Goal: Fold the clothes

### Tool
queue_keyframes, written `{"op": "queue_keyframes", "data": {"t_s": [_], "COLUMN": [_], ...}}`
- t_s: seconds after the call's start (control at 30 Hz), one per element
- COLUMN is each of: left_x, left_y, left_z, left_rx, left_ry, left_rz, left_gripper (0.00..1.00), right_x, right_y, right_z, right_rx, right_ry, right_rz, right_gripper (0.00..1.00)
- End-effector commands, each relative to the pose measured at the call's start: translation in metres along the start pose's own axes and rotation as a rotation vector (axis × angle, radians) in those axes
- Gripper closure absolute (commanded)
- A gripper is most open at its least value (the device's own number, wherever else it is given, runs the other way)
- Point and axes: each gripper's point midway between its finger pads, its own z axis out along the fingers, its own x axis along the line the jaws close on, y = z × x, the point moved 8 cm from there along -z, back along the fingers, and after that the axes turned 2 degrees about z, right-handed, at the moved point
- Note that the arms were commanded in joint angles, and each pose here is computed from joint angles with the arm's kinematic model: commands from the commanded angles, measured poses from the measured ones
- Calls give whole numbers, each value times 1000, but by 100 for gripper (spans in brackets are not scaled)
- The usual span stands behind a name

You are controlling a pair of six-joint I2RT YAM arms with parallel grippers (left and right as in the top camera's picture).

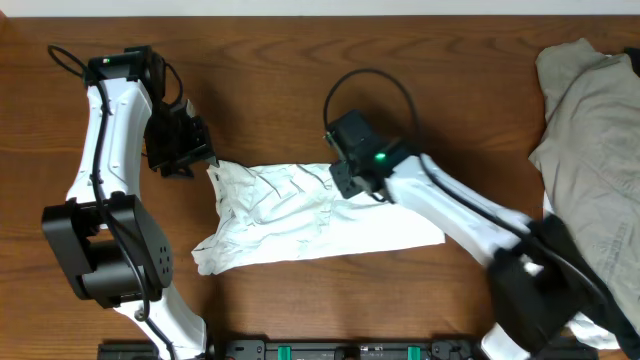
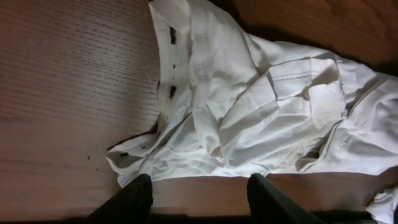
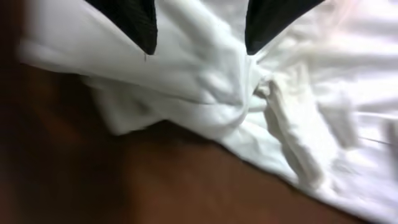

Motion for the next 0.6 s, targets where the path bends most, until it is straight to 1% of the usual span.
{"op": "queue_keyframes", "data": {"t_s": [0.0,0.07,0.37,0.47,0.57], "left_x": [1,1,1,1,1], "left_y": [-1,-1,-1,-1,-1], "left_z": [0,0,0,0,0], "left_rx": [6,6,11,11,10], "left_ry": [3,3,4,4,4], "left_rz": [-5,-6,-7,-7,-7], "left_gripper": [48,48,48,48,48], "right_x": [-21,-34,-70,-74,-73], "right_y": [16,8,-16,-20,-21], "right_z": [-46,-40,20,28,30], "right_rx": [-98,-35,184,215,223], "right_ry": [-66,-81,-88,-82,-73], "right_rz": [49,72,165,176,150], "right_gripper": [60,63,64,64,63]}}
